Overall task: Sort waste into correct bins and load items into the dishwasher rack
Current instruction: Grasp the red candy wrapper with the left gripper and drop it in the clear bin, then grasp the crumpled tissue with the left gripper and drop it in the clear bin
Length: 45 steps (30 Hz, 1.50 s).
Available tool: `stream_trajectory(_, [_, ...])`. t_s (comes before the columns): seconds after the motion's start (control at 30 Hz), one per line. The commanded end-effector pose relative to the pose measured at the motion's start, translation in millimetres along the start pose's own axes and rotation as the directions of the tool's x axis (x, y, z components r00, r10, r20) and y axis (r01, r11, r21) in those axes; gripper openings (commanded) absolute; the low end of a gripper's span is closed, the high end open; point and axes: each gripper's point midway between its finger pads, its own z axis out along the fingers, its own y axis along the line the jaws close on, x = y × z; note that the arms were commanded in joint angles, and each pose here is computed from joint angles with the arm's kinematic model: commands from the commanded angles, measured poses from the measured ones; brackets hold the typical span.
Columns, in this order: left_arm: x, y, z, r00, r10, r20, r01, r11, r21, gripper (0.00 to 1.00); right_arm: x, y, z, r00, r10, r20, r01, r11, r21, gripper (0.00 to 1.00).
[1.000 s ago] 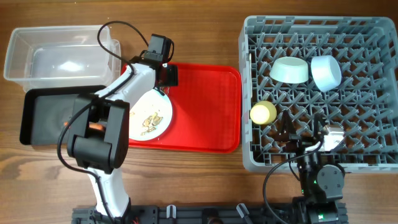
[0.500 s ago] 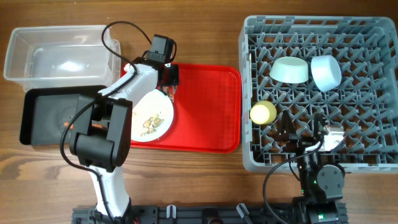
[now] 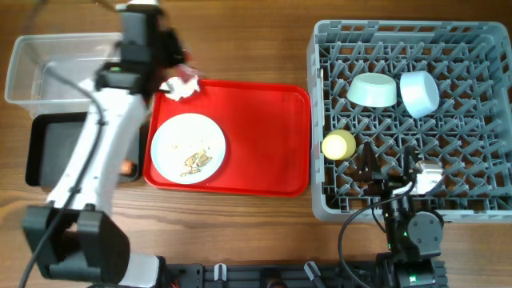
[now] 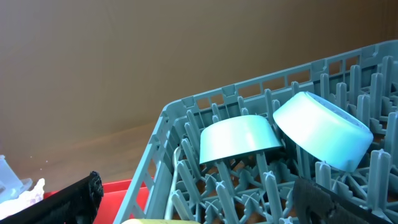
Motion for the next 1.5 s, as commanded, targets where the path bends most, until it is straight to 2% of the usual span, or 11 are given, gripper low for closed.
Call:
stream_trajectory(0.0, [-21,105,19,0.972,-0.221,0.085,0.235,0.941,-0.241,0.04,-1,3,0,1.000,0.008,0.002,-0.008,1.000,-0.016,1.00])
stream_trajectory(0.2, [-9,194,53,0.945,-0.313,0.092,0.324,0.864,-0.387,0.06,-1,3,0,1.000,0.008,0.002,-0.008,1.000,-0.016,1.00])
stream_trajectory(0.23, [-12,198,53,0.942,-0.320,0.103,0.334,0.862,-0.381,0.21,-1,3,0,1.000,0.008,0.002,-0.008,1.000,-0.016,1.00])
stream_trajectory(0.3, [-26,191,47,0.942,-0.314,0.117,0.335,0.884,-0.326,0.95,-1,3,0,1.000,0.008,0.002,-0.008,1.000,-0.016,1.00])
stream_trajectory(0.37, [-35,162,35,0.963,-0.262,0.070,0.271,0.935,-0.230,1.00,-1,3,0,1.000,0.008,0.002,-0.008,1.000,-0.016,1.00])
stream_trajectory(0.6, [20,25,24,0.977,0.175,-0.126,-0.174,0.985,0.018,0.69,-1,3,0,1.000,0.008,0.002,-0.008,1.000,-0.016,1.00])
stream_trajectory(0.7, [64,3,47,0.915,0.347,-0.207,-0.345,0.938,0.046,0.71,-1,3,0,1.000,0.008,0.002,-0.008,1.000,-0.016,1.00])
stream_trajectory(0.97, [150,18,123,0.827,0.387,-0.409,-0.408,0.912,0.039,0.77,-1,3,0,1.000,0.008,0.002,-0.008,1.000,-0.016,1.00])
stream_trajectory(1.07, [162,23,129,0.814,0.384,-0.436,-0.410,0.911,0.038,0.60,-1,3,0,1.000,0.008,0.002,-0.008,1.000,-0.016,1.00])
stream_trajectory(1.17, [153,18,124,0.825,0.379,-0.418,-0.401,0.915,0.038,0.04,-1,3,0,1.000,0.008,0.002,-0.008,1.000,-0.016,1.00])
stream_trajectory(1.47, [-18,29,2,0.997,0.069,-0.033,-0.071,0.996,-0.049,0.04,-1,3,0,1.000,0.008,0.002,-0.008,1.000,-0.016,1.00])
